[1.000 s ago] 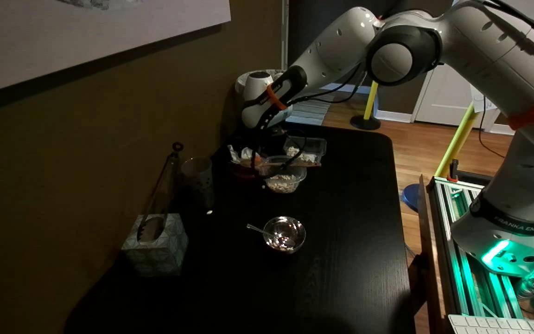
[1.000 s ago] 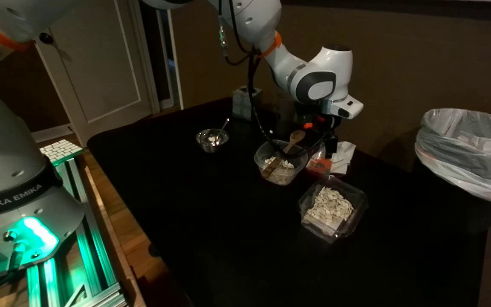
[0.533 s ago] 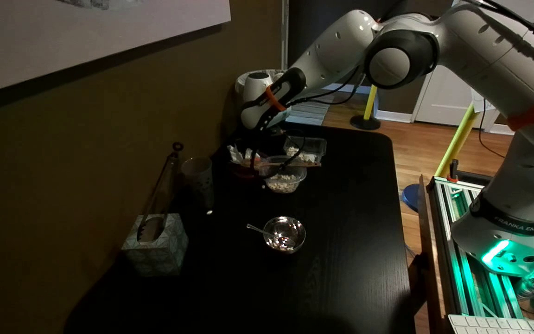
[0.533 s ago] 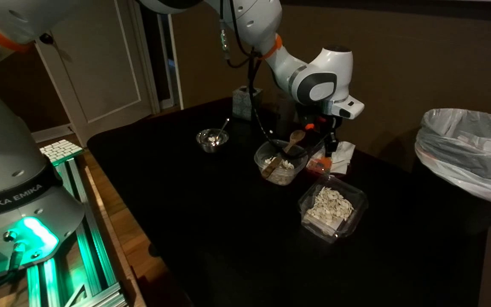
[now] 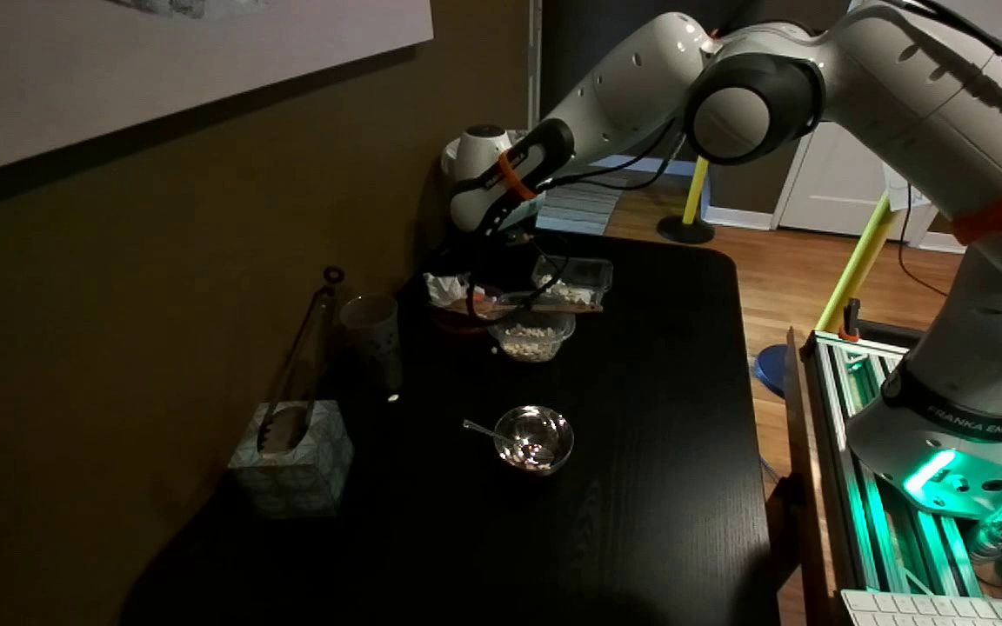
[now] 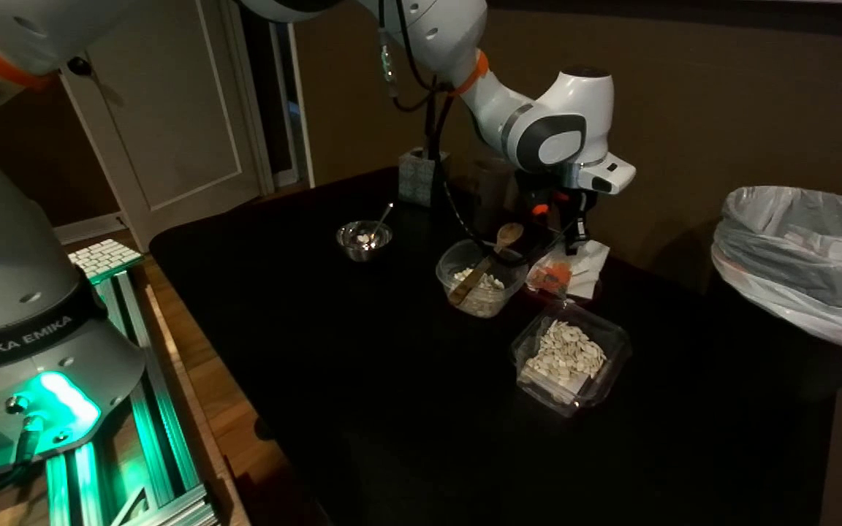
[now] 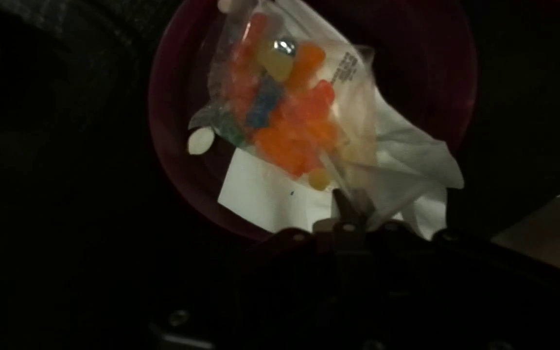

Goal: Pick up the clear packet with orange substance in it and put it in the silver bowl

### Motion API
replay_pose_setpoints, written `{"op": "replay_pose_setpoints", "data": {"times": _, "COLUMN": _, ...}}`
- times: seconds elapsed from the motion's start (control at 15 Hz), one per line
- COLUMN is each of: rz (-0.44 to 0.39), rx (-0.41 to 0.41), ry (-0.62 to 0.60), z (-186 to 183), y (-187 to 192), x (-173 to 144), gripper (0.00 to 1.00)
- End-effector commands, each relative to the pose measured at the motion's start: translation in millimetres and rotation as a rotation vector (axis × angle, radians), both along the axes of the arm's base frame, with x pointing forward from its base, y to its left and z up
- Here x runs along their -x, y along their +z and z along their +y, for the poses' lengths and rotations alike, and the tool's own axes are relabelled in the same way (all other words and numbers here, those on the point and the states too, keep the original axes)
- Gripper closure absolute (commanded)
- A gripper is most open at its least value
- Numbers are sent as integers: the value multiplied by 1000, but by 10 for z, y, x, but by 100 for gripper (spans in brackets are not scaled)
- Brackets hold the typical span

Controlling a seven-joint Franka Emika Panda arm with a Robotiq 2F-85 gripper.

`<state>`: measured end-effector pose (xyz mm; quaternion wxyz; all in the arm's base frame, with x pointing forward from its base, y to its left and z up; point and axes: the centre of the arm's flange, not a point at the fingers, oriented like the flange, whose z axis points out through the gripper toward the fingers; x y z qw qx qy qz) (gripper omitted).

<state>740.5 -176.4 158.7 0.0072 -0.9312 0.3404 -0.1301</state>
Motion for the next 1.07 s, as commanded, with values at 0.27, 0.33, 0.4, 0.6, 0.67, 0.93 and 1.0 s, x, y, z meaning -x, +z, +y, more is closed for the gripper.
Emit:
{"op": "replay_pose_setpoints", "data": {"times": 0.27, "rz": -51, "rx": -77, "ry": -59, "z": -272, "y": 430, "x": 102, "gripper": 100}}
{"op": "replay_pose_setpoints", "data": {"times": 0.33, "rz": -69, "rx": -92, "ry": -70, "z": -297, "y": 503, "x": 124, "gripper": 100}}
{"op": "replay_pose_setpoints", "data": {"times": 0.4, "rz": -80, "rx": -112, "ry": -75, "z": -326, "y": 561, "x": 138, "gripper": 100}}
{"op": "replay_pose_setpoints", "data": {"times": 0.6, "rz": -120, "rx": -207, "ry": -73, "z": -364, "y": 778, "x": 194, "gripper": 100}}
{"op": "replay_pose_setpoints", "data": {"times": 0.67, "rz": -147, "rx": -243, "ry": -69, "z": -370, "y": 864, "x": 205, "gripper": 100}}
{"op": "replay_pose_setpoints", "data": {"times": 0.93, "rz": -249, "rx": -346, "ry": -19, "z": -461, "y": 1236, "x": 311, "gripper": 100}}
{"op": "replay_pose_setpoints", "data": {"times": 1.0, "rz": -273, "rx": -371, "ry": -6, "z": -489, "y": 1312, "x": 383, "gripper": 100}}
